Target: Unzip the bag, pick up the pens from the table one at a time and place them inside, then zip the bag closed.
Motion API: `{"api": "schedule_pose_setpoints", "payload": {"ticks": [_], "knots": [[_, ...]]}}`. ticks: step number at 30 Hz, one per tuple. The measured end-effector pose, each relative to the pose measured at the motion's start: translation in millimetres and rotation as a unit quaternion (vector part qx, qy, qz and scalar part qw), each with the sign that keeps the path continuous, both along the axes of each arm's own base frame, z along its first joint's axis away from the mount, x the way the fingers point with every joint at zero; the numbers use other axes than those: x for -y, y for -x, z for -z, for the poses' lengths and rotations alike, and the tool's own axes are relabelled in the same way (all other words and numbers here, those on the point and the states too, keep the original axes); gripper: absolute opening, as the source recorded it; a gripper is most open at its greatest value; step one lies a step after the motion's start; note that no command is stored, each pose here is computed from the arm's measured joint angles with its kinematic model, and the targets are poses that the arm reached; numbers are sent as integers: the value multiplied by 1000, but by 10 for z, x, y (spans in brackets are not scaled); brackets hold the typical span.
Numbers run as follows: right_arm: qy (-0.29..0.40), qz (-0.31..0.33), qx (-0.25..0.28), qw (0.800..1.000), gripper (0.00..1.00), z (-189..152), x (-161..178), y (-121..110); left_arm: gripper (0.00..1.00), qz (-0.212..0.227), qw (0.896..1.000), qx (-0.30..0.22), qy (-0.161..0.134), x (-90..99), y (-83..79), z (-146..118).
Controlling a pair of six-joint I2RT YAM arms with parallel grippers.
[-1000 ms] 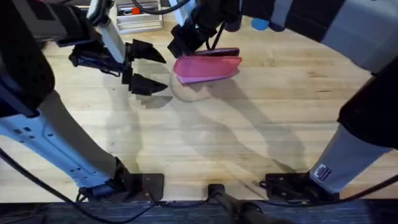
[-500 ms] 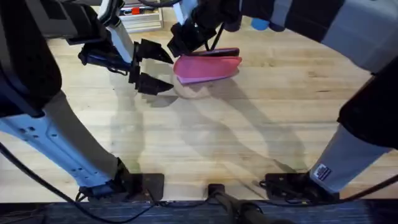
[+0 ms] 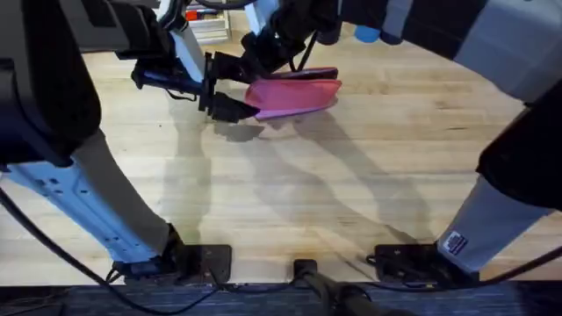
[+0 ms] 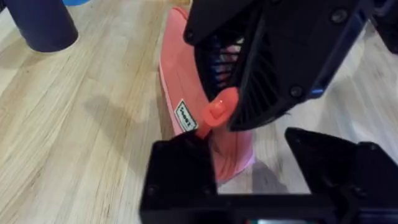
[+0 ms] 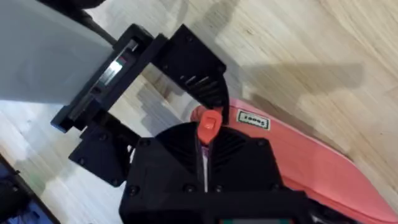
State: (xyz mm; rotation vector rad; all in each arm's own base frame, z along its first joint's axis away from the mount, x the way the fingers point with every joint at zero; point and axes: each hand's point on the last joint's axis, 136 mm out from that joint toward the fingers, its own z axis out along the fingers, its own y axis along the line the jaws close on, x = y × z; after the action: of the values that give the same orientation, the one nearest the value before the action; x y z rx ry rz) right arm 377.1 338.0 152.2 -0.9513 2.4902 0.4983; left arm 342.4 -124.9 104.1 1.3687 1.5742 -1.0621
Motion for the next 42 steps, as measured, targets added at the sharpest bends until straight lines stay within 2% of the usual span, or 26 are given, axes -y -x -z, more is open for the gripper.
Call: {"api": "schedule_pose_setpoints", "payload": {"ticks": [2,7,8,18,30,42], "knots": [[0,1,-1,1000,31,1,1,2,578,-2,1000,-3,1,-3,-3,-2],[-1,0,-6,1000,31,7,-4,25,89,-4,1000,-2,1,-7,-17,-2],[-1,0,-7,1000,31,8,-6,30,60,-4,1000,-2,1,-8,-17,-1],[-7,3,-11,1000,31,2,31,-2,43,-5,1000,-3,2,-9,-20,-7],[-36,36,-37,998,31,-22,340,-221,43,-6,1000,2,17,30,-52,-76],[-23,53,-50,997,33,-41,626,-254,43,-1,1000,3,25,82,-41,-104]]}}
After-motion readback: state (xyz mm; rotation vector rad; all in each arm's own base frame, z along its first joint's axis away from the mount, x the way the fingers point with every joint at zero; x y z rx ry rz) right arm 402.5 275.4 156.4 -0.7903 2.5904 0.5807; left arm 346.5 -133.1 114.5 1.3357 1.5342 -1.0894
